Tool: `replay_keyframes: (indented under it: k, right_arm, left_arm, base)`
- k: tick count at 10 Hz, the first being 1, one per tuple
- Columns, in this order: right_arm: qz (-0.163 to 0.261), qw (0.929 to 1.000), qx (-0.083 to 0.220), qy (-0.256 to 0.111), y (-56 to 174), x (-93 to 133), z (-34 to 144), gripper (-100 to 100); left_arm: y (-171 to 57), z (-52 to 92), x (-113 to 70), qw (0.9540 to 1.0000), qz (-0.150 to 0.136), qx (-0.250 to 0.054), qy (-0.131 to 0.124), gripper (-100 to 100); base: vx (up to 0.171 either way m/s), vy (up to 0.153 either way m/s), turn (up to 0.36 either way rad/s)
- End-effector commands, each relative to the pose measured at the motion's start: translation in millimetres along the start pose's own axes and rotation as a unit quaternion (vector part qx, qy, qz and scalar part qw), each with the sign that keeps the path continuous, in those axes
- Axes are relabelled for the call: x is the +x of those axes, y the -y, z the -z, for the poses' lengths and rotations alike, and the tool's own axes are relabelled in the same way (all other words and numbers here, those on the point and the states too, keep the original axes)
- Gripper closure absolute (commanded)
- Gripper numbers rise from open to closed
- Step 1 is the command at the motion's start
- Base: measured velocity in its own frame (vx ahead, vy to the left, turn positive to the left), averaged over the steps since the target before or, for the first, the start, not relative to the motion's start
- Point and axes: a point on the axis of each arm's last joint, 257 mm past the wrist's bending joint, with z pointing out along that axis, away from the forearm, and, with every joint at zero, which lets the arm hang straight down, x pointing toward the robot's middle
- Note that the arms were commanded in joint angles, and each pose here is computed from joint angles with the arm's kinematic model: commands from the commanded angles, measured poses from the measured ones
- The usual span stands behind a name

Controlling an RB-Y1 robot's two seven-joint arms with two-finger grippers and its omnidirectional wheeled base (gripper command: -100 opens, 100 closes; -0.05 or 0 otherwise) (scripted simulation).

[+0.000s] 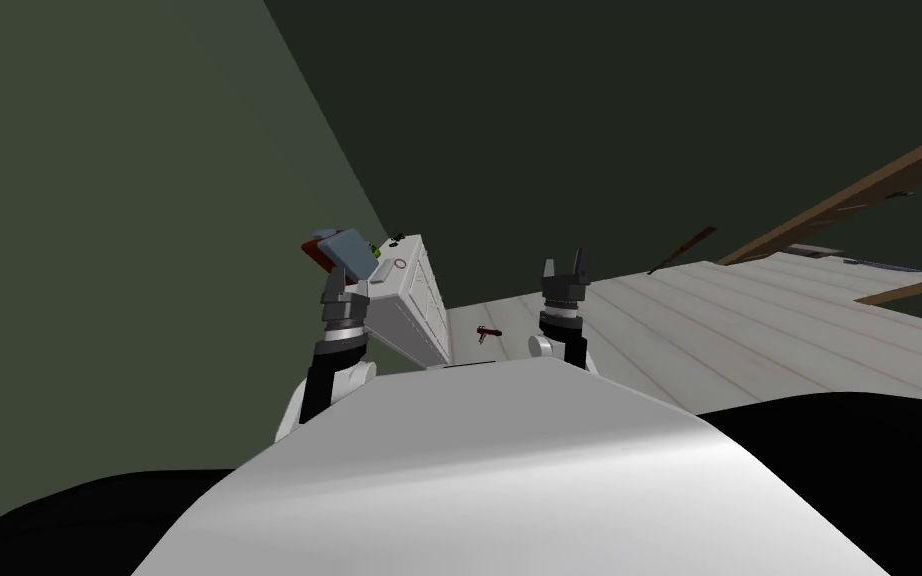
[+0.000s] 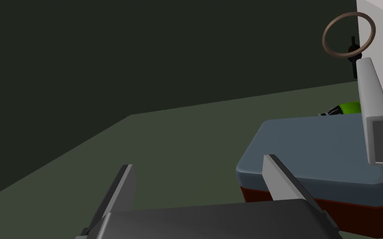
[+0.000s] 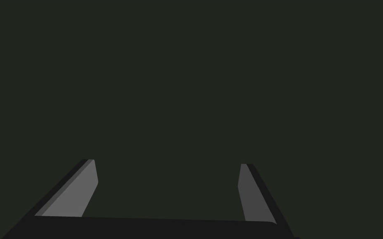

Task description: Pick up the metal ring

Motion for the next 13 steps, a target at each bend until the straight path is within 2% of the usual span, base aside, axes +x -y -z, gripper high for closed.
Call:
replay_keyframes:
  k: [1,6,7,10,12,13]
  right_arm:
    - [0.000,1.0000,0.000,0.000,0,0,0.0,0]
    - [0.000,1.0000,0.000,0.000,0,0,0.1,0]
    - [0.000,1.0000,0.000,0.000,0,0,0.0,0]
    - [0.000,1.0000,0.000,0.000,0,0,0.1,0]
    - [0.000,1.0000,0.000,0.000,0,0,0.1,0]
    - [0.000,1.0000,0.000,0.000,0,0,0.1,0]
  left_arm:
    - [-10,0.0,-4.8,0.9998,0.003,-0.021,-0.003,-100]
    - [-29,-5.0,-31.0,0.9971,0.012,-0.074,-0.017,-100]
    - [-37,-3.7,-31.6,0.9959,0.011,-0.089,-0.016,-100]
    - [-44,-8.9,-49.5,0.9927,0.015,-0.117,-0.022,-100]
    - [-54,-6.2,-50.9,0.9900,0.014,-0.139,-0.019,-100]
    - [-54,-9.9,-59.5,0.9886,0.015,-0.148,-0.023,-100]
  base:
    - [-0.044,-0.032,-0.071]
    - [-0.033,-0.029,-0.124]
    - [-0.031,-0.028,-0.078]
    - [-0.031,-0.030,-0.140]
    - [-0.018,-0.015,-0.030]
    - [-0.013,-0.028,-0.144]
